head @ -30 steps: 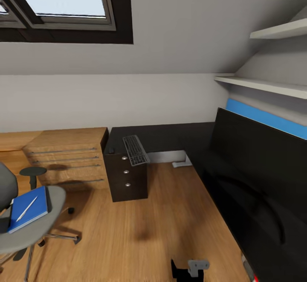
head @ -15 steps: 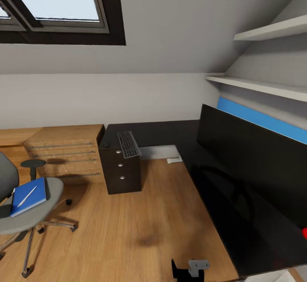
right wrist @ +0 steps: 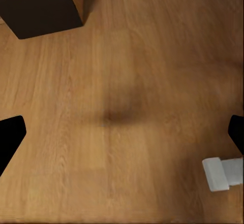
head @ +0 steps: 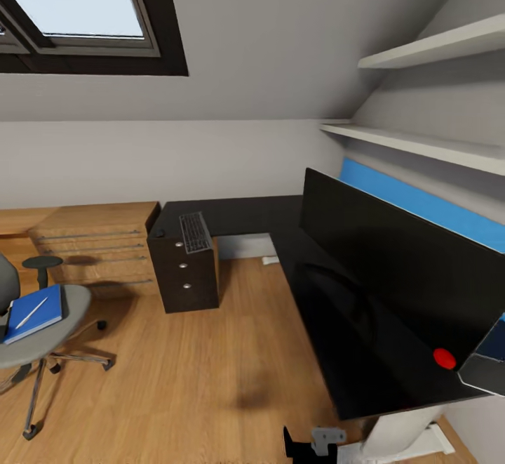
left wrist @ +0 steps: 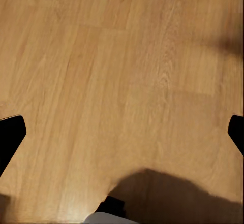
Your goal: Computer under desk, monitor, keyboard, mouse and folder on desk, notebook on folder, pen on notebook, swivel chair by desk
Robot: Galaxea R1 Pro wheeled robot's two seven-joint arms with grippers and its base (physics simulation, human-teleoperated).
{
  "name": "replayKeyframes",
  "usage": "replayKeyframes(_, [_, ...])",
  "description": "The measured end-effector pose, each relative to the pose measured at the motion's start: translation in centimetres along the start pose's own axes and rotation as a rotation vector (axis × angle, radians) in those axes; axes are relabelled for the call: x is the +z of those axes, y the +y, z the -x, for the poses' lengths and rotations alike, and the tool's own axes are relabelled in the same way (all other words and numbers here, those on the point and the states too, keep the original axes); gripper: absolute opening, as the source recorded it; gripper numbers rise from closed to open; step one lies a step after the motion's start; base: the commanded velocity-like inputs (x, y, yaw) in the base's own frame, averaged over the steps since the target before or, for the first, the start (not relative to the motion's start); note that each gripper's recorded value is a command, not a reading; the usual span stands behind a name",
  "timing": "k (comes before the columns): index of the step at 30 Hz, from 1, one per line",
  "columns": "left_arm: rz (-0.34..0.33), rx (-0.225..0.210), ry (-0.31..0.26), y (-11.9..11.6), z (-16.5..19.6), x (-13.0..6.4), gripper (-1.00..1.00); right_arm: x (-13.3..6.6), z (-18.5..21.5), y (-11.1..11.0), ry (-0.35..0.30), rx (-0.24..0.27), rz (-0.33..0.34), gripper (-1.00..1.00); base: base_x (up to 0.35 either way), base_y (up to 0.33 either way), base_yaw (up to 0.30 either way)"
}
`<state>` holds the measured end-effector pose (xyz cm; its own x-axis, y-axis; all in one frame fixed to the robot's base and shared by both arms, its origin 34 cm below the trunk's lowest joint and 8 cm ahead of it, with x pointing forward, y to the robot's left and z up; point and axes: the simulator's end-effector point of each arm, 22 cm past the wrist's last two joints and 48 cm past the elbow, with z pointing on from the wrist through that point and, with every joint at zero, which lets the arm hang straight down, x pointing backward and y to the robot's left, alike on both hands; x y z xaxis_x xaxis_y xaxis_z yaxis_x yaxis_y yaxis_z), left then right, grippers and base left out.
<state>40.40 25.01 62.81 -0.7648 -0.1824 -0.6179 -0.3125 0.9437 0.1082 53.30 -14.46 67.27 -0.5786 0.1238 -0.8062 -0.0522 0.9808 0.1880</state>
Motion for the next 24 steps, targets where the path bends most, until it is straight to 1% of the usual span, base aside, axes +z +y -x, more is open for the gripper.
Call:
replayKeyframes(7, [0.0, 0.0, 0.0, 0.03, 0.01, 0.01, 1.0, -0.01, -0.01, 0.01, 0.0, 0.0, 0.0, 1.0, -0.155, -0.311, -0.209])
replayKeyframes(24, [0.002, 0.0, -0.002, 0.1, 0.06, 0.03, 1.0, 0.01, 0.02, 0.03, -0.001, 0.0, 0.001, 1.0, -0.195, -0.286, -0.26])
